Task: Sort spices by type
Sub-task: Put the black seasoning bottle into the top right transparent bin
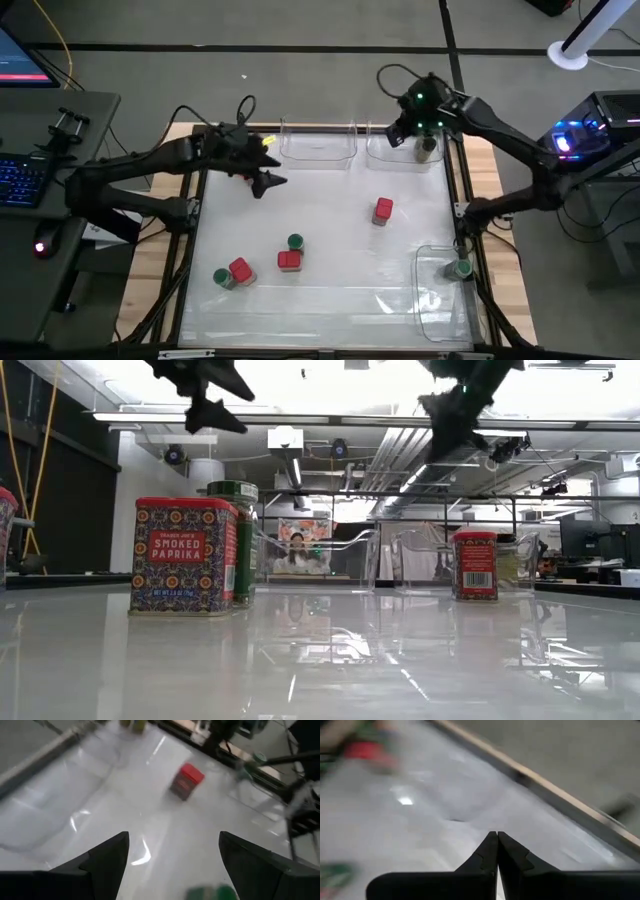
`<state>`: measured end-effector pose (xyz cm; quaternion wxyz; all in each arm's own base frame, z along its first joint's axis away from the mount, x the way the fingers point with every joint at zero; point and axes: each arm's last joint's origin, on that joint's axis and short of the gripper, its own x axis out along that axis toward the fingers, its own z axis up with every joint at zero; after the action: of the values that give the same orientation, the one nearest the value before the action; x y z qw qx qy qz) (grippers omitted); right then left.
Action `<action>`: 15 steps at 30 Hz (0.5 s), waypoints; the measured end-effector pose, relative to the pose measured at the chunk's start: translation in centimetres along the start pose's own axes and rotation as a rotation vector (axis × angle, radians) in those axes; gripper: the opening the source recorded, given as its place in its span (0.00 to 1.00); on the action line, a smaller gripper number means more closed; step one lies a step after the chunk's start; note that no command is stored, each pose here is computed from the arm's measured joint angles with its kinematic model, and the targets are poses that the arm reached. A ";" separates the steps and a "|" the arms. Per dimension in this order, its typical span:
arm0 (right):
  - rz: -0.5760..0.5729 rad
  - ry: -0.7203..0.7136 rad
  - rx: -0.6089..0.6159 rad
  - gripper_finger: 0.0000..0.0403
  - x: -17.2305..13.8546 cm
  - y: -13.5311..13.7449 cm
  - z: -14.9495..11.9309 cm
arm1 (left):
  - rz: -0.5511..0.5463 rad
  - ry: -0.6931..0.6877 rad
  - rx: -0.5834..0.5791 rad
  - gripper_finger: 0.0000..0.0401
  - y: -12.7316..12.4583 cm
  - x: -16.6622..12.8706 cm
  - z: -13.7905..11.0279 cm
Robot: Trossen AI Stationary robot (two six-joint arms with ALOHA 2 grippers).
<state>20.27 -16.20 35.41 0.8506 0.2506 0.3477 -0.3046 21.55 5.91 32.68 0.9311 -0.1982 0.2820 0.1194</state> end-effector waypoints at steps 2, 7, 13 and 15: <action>0.104 -0.039 -0.071 0.00 -0.9 1.1 0.0 | -0.015 0.053 -0.029 0.74 -0.7 -0.6 -0.8; 0.156 -0.112 -0.157 0.00 -1.4 3.0 0.1 | 0.160 0.210 -0.074 0.74 -1.3 -2.1 -3.0; 0.156 -0.157 -0.173 0.01 0.0 3.9 0.8 | 0.526 0.160 -0.339 0.74 2.9 -3.0 -0.4; 0.154 -0.147 -0.172 0.03 0.8 4.0 1.0 | 0.607 0.221 -0.379 0.74 5.5 -2.5 -0.1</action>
<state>23.92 -14.34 36.32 0.9130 0.1798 0.2889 -0.2249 17.64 10.51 32.39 0.7640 -0.2864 0.3997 0.4177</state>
